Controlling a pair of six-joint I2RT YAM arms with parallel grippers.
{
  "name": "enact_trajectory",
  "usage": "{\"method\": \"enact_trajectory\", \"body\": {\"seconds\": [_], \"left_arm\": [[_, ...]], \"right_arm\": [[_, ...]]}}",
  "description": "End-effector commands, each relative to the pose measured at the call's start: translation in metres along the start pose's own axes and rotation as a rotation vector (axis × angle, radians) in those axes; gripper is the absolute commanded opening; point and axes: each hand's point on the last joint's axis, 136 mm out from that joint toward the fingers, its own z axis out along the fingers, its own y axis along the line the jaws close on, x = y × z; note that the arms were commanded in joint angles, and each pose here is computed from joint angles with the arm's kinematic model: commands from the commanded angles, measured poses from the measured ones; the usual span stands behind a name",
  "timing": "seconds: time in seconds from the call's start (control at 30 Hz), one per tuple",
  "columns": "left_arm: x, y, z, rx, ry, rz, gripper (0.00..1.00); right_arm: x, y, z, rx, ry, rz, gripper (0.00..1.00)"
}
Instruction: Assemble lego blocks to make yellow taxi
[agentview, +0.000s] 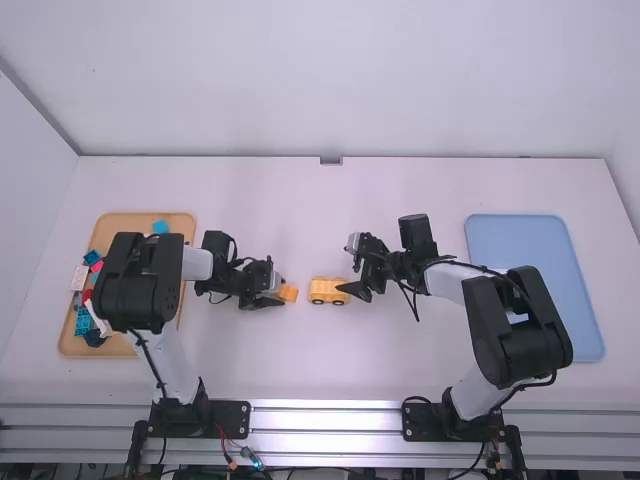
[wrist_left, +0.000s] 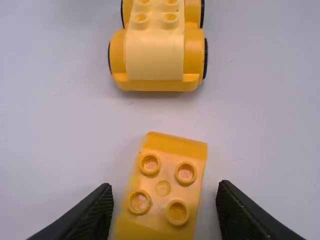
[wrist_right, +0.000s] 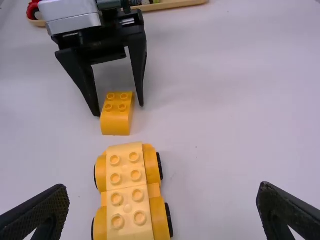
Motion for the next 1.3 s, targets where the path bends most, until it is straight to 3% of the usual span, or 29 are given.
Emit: {"method": "enact_trajectory", "body": {"seconds": [0.0,0.1,0.3,0.7,1.0,1.27], "left_arm": [[0.001,0.000,0.002,0.006,-0.006,0.003,0.49],[0.003,-0.002,0.002,0.010,0.002,0.048,0.38],[0.003,-0.002,0.002,0.011,0.001,0.040,0.41],[0.001,0.006,0.002,-0.015,-0.007,0.069,0.28],[-0.021,0.027,-0.008,-0.052,-0.014,-0.033,0.22],[-0.058,0.018,-0.017,-0.031,-0.012,-0.007,0.20]], "right_arm": [[-0.010,-0.003,-0.002,-0.003,-0.025,-0.011,0.99],[-0.012,-0.003,-0.002,-0.004,-0.030,-0.017,0.99],[-0.013,-0.004,-0.002,0.000,-0.034,-0.026,0.99],[-0.012,-0.005,-0.002,0.003,-0.032,0.014,0.99],[0.016,0.003,0.005,-0.010,0.073,-0.027,0.99],[0.041,0.019,0.027,-0.098,-0.049,-0.098,0.99]]}}
